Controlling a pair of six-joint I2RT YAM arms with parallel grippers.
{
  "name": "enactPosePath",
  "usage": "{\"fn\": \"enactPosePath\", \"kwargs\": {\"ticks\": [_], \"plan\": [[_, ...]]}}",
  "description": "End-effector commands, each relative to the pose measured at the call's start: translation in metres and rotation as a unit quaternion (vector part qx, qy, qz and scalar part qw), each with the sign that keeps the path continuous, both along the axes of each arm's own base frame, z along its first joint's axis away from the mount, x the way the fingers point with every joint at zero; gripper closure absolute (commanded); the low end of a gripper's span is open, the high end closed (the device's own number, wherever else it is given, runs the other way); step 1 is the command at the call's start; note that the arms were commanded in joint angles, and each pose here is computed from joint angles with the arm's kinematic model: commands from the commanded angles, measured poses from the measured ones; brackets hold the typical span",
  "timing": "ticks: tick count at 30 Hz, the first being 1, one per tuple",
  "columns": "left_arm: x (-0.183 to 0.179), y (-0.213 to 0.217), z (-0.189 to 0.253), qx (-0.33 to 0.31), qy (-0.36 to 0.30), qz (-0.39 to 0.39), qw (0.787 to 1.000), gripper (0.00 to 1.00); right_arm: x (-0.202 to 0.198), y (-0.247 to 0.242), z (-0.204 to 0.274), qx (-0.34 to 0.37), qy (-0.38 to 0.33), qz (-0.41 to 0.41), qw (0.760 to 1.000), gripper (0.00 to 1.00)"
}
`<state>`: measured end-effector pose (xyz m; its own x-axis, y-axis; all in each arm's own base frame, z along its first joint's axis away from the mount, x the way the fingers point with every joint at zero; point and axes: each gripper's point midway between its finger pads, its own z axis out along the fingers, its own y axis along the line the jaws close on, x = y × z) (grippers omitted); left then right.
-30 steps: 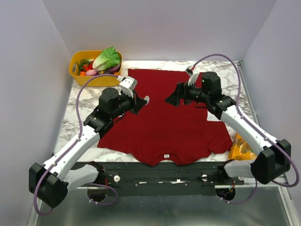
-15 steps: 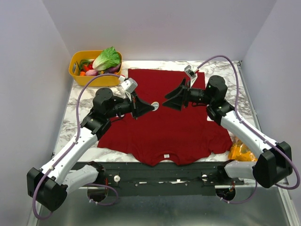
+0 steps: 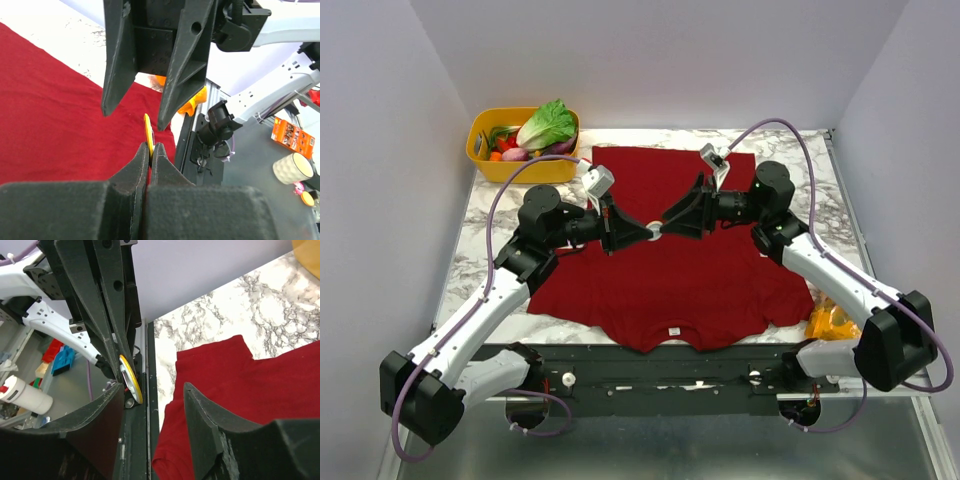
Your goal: Pin the brooch onto the clothing
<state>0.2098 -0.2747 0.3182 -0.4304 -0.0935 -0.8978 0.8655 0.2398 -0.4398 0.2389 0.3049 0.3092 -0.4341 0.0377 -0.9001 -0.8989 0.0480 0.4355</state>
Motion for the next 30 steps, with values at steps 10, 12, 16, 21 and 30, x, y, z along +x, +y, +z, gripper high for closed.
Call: {"fn": "enactPosePath", "kwargs": {"ticks": [10, 12, 16, 21, 30], "plan": [[-0.01, -0.004, 0.012, -0.008, -0.006, -0.04, 0.999, 1.0, -0.01, 0.014, 0.01, 0.027, -0.006, 0.053, 0.998, 0.82], [-0.009, -0.003, 0.011, -0.002, -0.006, -0.034, 0.999, 1.0, -0.009, 0.015, 0.011, 0.028, -0.005, 0.052, 0.998, 0.99], [0.001, 0.004, 0.011, 0.007, -0.017, 0.011, 1.0, 0.6, -0.006, 0.013, 0.012, 0.031, -0.004, 0.029, 0.999, 0.99], [0.011, 0.018, 0.016, -0.002, -0.029, 0.07, 0.997, 0.22, 0.004, 0.009, 0.016, 0.042, 0.002, -0.032, 0.999, 0.99], [0.012, 0.019, 0.019, -0.024, -0.026, 0.063, 0.997, 0.17, 0.008, -0.007, 0.032, 0.095, 0.005, -0.112, 0.989, 0.99]]}}
